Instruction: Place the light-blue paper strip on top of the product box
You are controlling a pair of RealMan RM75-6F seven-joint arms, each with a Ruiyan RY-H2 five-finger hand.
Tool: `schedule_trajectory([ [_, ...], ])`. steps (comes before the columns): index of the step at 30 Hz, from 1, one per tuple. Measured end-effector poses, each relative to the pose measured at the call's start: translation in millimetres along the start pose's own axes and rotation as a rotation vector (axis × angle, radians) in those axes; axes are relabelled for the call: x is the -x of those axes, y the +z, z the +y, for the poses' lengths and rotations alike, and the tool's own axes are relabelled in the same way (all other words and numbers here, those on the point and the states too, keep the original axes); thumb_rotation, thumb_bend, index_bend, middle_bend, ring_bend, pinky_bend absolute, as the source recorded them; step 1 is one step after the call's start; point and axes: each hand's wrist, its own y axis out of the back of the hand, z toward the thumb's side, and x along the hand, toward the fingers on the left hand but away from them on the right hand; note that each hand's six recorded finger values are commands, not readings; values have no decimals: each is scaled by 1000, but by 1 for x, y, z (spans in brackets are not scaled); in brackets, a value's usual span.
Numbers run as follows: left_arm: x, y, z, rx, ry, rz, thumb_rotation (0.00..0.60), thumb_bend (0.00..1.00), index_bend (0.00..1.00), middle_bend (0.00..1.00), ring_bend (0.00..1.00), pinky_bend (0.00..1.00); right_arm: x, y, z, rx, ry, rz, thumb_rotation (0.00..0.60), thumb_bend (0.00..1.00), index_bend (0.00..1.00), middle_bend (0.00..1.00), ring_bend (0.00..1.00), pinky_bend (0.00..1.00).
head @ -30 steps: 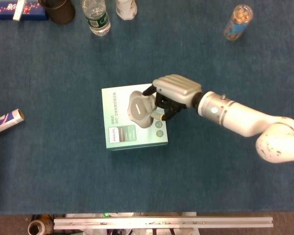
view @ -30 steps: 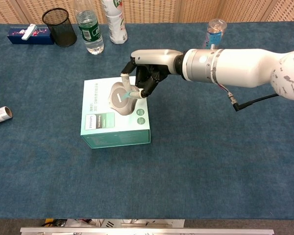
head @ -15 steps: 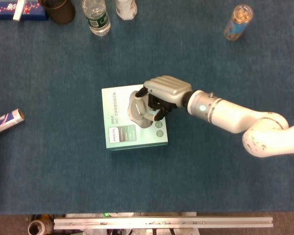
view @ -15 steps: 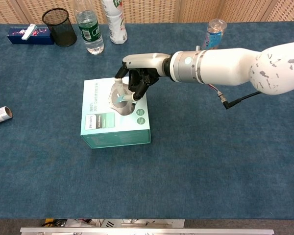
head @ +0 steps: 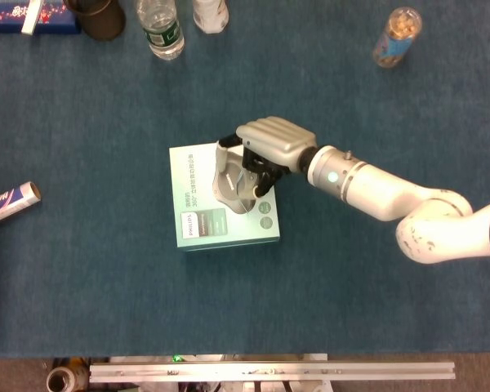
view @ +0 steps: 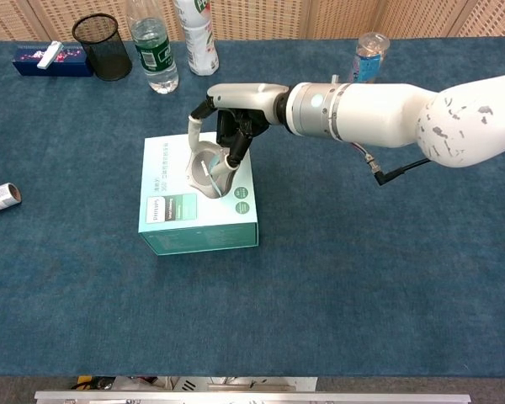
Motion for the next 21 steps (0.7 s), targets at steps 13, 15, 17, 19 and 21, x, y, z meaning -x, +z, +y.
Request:
schedule_trajectory([
  [13,1,-2,0,-2,-2,2,600,208,181,299,301,275,-21,-11,20,-211,-139,-6,600,160,418,995,1000,1000],
  [15,0,0,0,-1,0,-5,600,208,181,299,301,275,-21,-13,18,-249,-144,-14,600,143,418,995,1000,1000],
  [17,0,1,1,-1,1,-7,600,208,181,299,301,275,-20,-14,16,-279,-150,-18,600,119,418,995,1000,1000],
  [19,1,0,1,-2,2,-3,600,208,181,299,301,275,-17,-12,13,-308,-160,-19,600,109,418,995,1000,1000],
  [21,1,-1,1,-1,3,0,600,208,181,299,301,275,-13,-9,9,-331,-171,-16,600,95,418,994,1000,1000],
])
